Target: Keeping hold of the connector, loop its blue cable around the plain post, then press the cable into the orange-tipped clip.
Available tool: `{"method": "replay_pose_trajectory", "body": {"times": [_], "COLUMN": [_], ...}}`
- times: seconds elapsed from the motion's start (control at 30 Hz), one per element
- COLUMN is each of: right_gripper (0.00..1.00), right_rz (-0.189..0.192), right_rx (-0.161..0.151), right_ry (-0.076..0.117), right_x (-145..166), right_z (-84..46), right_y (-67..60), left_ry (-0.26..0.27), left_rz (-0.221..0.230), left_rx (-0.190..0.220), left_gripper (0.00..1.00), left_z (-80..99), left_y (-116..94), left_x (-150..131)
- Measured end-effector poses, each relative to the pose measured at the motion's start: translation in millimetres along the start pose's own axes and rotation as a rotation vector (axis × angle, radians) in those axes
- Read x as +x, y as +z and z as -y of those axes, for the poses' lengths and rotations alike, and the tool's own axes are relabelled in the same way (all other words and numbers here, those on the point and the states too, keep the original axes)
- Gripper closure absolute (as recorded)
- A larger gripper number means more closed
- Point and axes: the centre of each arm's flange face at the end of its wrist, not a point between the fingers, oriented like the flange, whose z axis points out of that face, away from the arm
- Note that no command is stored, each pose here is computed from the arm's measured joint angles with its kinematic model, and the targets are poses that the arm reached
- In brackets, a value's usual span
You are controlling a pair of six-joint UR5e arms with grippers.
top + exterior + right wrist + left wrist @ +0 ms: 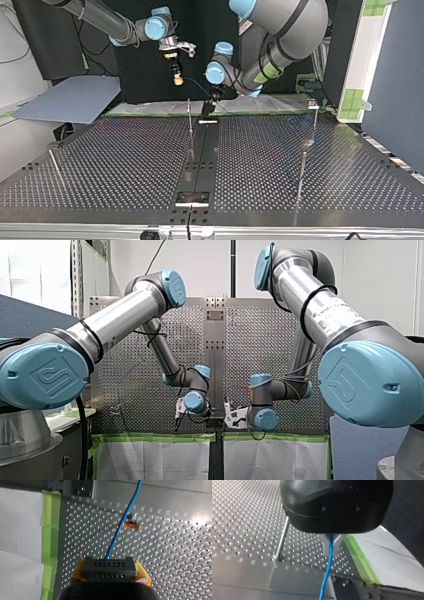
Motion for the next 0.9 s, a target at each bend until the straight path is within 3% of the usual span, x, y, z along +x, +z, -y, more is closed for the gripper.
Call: {"method": "replay_pose_trajectory", "body": {"times": [0.27,0.43,0.6,0.9], "right_gripper": [1.0,1.0,1.0,1.0], "right_rz": [0.008,0.015,0.032,0.057], "right_rx": [-0.034,-0.054,-0.092,-0.153], "right_ry": [0.001,0.002,0.002,0.005], "right_x": [-1.0,-2.0,-4.5,-8.3], "right_z": [-6.6,-10.7,-18.2,-31.2], "right_y": [0.6,0.7,0.3,-0.3], "left_ry": [0.008,0.016,0.014,0.006], "left_rz": [0.003,0.012,0.026,0.038], "left_rx": [0.007,-0.01,-0.032,-0.028], "left_gripper": [1.0,1.0,1.0,1.0], "left_z": [10.1,22.3,29.0,39.2], "left_y": [-6.1,-14.4,-19.7,-25.4], "left_x": [2.6,4.6,5.8,6.9]}}
